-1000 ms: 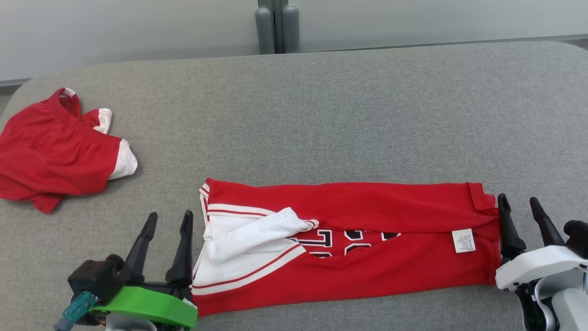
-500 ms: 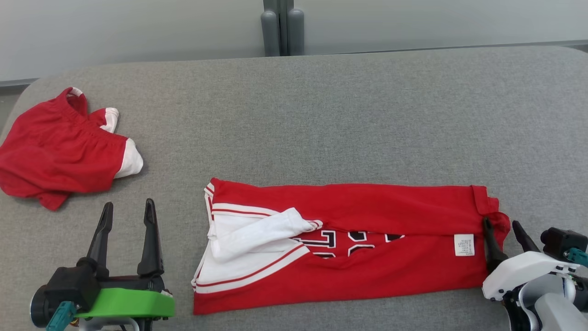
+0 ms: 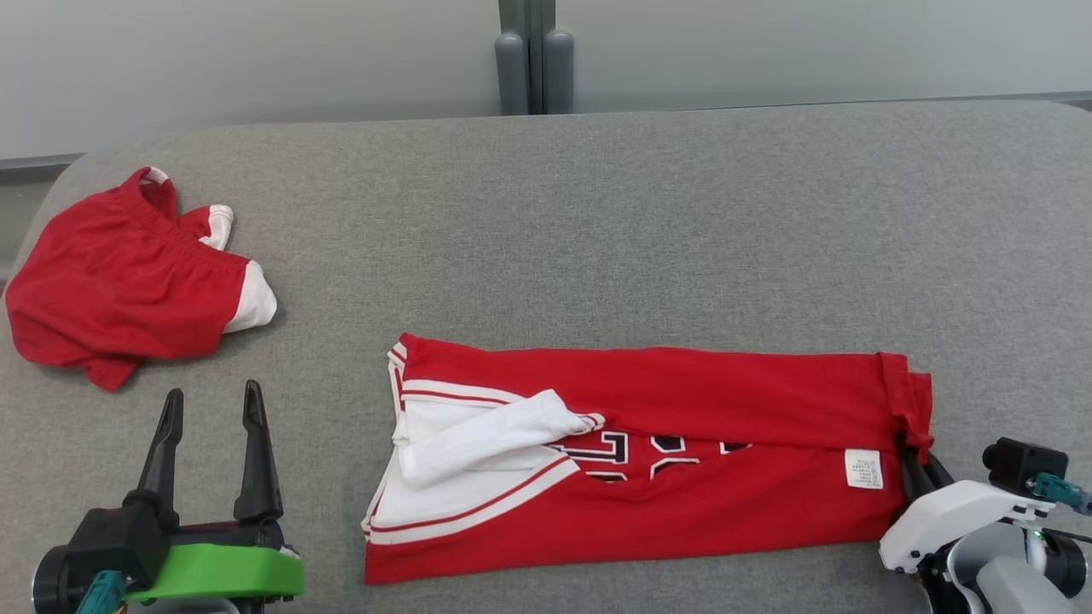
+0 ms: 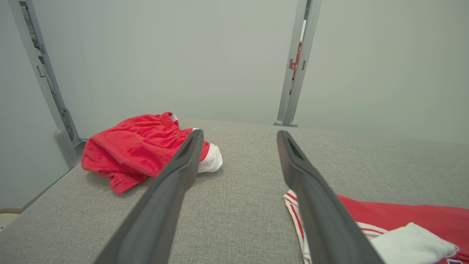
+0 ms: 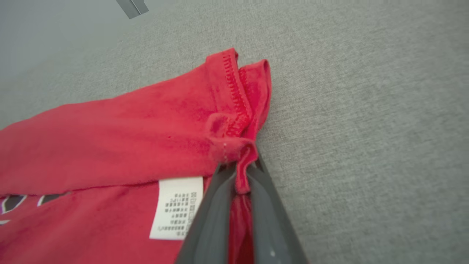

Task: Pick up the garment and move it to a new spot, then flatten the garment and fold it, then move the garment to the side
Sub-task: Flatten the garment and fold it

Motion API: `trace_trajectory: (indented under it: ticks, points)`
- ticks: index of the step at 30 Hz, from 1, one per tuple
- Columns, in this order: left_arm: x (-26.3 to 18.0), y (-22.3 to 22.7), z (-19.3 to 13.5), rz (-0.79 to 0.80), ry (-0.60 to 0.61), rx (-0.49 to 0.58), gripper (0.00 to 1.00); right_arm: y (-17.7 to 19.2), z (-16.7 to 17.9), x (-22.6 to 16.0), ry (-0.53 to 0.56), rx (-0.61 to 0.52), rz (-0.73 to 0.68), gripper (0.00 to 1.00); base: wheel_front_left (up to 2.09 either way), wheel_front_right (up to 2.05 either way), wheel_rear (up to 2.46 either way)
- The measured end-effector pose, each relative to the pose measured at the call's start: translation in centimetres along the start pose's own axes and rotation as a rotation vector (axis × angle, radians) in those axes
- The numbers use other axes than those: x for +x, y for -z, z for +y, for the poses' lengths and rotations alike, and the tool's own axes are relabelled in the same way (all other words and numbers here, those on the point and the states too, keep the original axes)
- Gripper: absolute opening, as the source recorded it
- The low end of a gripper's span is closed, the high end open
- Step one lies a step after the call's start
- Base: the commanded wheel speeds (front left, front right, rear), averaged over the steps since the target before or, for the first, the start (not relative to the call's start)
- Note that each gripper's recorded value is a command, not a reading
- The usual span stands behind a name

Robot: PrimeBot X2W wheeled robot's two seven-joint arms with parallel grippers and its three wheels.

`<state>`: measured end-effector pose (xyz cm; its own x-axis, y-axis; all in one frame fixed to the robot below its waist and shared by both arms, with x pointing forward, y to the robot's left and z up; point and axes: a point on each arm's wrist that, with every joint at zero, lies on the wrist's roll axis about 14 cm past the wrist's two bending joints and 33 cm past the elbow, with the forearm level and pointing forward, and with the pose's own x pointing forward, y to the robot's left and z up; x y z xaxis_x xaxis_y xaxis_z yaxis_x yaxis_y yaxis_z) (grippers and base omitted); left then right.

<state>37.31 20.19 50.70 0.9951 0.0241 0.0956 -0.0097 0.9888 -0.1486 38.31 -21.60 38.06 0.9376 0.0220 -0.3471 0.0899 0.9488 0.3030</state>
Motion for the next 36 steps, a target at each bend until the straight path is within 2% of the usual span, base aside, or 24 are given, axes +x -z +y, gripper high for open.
trace_trajectory:
  ticks: [11,16,23,36]
  points:
    - [0.0,-0.5,0.1,-0.015,-0.001,0.001,1.00,-5.5,-8.2,-1.6,0.169,-0.068,-0.104,0.00,0.00,0.00,0.00]
    - [-0.4,-0.3,0.2,-0.010,-0.003,-0.007,1.00,-6.5,-9.0,-1.9,0.182,-0.083,-0.126,0.00,0.00,0.00,0.00]
    - [-0.5,-0.7,0.0,-0.019,-0.004,-0.011,1.00,-7.9,-4.6,-1.4,0.064,-0.071,-0.197,0.00,0.00,0.00,0.00]
    - [-1.0,-0.5,0.0,-0.013,-0.005,-0.012,1.00,-7.0,9.2,-1.2,-0.287,-0.031,-0.215,0.00,0.00,0.00,0.00]
